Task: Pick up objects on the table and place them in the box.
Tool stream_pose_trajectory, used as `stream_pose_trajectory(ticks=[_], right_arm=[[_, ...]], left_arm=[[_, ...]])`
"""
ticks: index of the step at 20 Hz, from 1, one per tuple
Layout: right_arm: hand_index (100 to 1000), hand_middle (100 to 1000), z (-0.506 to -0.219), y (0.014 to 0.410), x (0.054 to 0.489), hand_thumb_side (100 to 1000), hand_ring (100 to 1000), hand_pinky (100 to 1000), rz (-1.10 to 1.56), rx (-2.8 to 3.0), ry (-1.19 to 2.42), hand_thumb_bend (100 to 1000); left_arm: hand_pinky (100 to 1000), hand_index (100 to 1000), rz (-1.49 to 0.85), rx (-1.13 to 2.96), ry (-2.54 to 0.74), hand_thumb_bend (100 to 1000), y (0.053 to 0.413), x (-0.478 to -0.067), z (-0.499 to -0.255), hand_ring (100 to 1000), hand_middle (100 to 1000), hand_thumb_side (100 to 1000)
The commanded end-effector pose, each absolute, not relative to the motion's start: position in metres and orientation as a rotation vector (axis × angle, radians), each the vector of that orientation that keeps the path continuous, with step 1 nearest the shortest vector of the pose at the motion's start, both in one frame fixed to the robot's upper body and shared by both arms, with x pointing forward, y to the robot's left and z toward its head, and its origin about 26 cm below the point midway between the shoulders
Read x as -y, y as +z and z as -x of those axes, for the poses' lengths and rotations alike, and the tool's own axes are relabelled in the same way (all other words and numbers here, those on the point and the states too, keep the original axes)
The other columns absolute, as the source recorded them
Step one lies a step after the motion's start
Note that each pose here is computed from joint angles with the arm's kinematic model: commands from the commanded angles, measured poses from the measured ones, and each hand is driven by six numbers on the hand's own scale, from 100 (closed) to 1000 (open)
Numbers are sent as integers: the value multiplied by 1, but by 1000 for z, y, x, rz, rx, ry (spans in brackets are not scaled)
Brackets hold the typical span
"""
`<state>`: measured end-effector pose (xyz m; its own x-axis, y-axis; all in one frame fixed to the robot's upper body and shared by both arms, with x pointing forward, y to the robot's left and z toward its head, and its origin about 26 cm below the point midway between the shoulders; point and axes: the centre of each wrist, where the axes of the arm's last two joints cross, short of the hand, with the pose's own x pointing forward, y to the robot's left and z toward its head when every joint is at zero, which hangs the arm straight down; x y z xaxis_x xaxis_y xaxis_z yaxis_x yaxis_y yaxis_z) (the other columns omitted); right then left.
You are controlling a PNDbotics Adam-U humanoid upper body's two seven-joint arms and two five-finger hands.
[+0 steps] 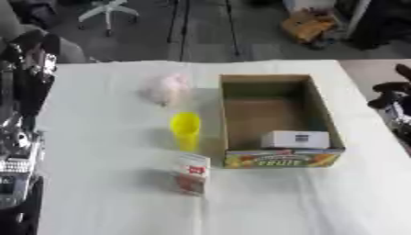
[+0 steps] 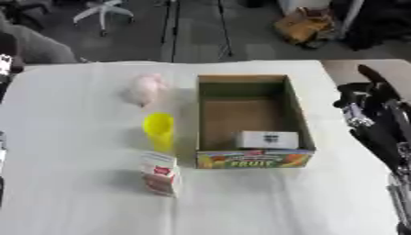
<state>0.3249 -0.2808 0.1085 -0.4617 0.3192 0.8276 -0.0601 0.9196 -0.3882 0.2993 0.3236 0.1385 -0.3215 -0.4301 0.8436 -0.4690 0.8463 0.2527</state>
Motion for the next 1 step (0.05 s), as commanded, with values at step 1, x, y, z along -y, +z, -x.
stream_pose_trajectory(ticks=[1], right_arm=[[1000,709,-325,120,286,486,629,725,206,2035,460,184]], left_arm=[[647,827,-677,1992,33,690,149,-322,-297,935,780,728]])
